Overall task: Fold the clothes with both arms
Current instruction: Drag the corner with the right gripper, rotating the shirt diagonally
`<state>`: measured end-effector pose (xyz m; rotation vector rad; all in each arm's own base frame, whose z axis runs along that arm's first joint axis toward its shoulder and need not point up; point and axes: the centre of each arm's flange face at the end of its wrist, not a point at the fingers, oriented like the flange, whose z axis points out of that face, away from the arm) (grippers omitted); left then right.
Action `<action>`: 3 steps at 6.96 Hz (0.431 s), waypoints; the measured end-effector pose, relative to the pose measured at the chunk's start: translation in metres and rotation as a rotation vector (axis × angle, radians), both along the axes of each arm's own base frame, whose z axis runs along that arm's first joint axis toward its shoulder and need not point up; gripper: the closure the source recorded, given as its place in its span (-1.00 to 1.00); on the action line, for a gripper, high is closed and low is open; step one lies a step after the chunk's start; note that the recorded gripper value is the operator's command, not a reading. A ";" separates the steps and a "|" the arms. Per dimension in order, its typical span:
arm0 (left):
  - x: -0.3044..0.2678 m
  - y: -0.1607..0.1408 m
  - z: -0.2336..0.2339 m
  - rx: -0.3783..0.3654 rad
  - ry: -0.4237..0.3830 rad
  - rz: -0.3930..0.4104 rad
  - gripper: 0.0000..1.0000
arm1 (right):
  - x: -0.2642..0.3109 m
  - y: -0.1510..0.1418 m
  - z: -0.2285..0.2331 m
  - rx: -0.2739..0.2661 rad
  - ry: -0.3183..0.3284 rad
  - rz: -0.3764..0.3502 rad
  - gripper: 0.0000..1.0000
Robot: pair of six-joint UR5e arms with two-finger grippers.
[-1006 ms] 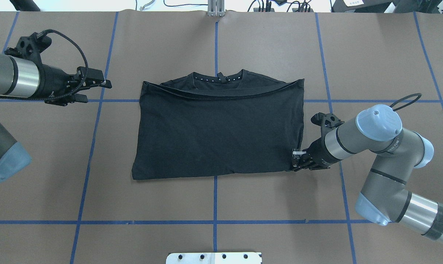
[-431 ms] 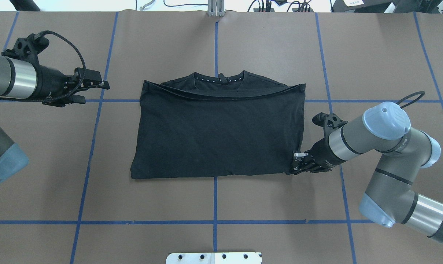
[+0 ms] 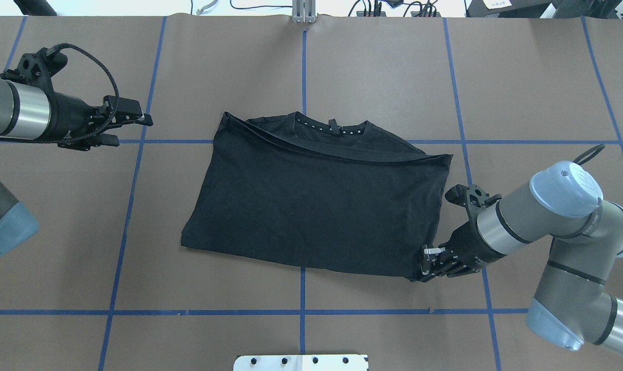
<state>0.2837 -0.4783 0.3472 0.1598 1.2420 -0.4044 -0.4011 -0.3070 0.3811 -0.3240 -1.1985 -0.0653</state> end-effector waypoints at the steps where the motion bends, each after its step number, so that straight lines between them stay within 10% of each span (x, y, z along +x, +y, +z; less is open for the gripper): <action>1: 0.000 0.001 0.001 -0.001 -0.001 0.000 -1.00 | -0.003 0.023 -0.010 -0.037 -0.020 -0.076 1.00; 3: -0.001 0.001 0.003 -0.004 -0.003 -0.001 -1.00 | -0.018 0.064 -0.036 -0.150 -0.026 -0.173 1.00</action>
